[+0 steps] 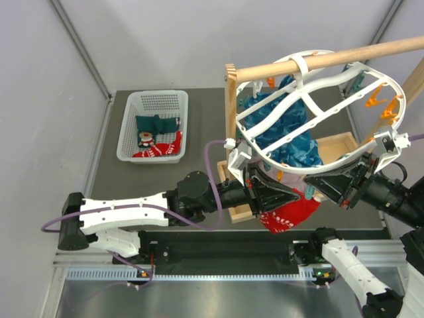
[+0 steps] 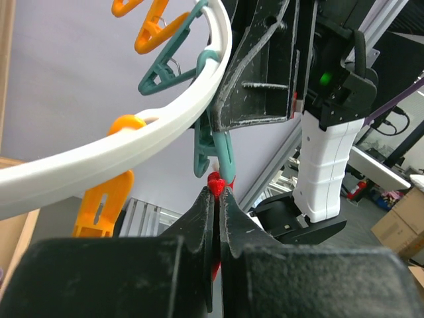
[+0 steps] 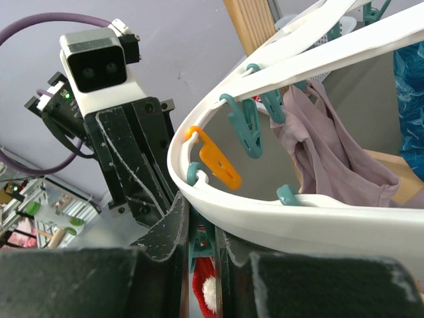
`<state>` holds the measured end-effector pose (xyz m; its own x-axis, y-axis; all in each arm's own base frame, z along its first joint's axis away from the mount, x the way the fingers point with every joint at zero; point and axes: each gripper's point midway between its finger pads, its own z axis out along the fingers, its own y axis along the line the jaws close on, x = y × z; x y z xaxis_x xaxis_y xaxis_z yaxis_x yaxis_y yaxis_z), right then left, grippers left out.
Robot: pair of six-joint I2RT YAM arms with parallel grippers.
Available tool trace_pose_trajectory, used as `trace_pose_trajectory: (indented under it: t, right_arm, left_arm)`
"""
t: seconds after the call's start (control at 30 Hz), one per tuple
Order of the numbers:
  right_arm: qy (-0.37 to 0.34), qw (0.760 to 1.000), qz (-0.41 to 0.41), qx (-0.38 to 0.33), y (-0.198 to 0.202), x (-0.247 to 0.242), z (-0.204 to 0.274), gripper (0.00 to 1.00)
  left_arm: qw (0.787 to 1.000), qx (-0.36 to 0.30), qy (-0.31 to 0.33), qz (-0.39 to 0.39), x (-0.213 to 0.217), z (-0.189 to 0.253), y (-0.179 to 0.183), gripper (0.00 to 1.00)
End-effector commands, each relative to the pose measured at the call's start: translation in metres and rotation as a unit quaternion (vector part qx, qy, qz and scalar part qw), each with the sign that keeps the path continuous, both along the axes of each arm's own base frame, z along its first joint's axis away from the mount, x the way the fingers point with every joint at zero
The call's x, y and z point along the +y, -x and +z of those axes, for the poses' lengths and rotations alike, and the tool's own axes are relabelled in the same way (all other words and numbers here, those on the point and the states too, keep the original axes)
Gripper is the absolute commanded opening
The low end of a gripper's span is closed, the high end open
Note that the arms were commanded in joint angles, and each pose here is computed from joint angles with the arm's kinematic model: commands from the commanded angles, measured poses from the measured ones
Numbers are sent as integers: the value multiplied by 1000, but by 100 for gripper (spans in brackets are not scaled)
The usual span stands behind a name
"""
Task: Clip the socks to the hanger
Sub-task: Clamp the sock onto the hanger.
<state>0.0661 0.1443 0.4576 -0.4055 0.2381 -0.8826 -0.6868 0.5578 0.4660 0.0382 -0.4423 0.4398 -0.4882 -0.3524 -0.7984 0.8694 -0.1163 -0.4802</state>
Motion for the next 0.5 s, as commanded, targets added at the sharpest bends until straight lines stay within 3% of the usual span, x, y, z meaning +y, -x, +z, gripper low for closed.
trace_pose_trajectory:
  t: [0.0, 0.23, 0.47]
  right_arm:
    - [9, 999, 34, 10, 8, 5, -3, 0]
    - [9, 999, 50, 17, 12, 8, -6, 0]
    - [15, 998, 52, 24, 14, 7, -13, 0]
  left_arm:
    - [999, -6, 30, 12, 13, 25, -3, 0]
    - [999, -4, 29, 17, 7, 26, -7, 0]
    - [997, -9, 70, 17, 19, 48, -7, 0]
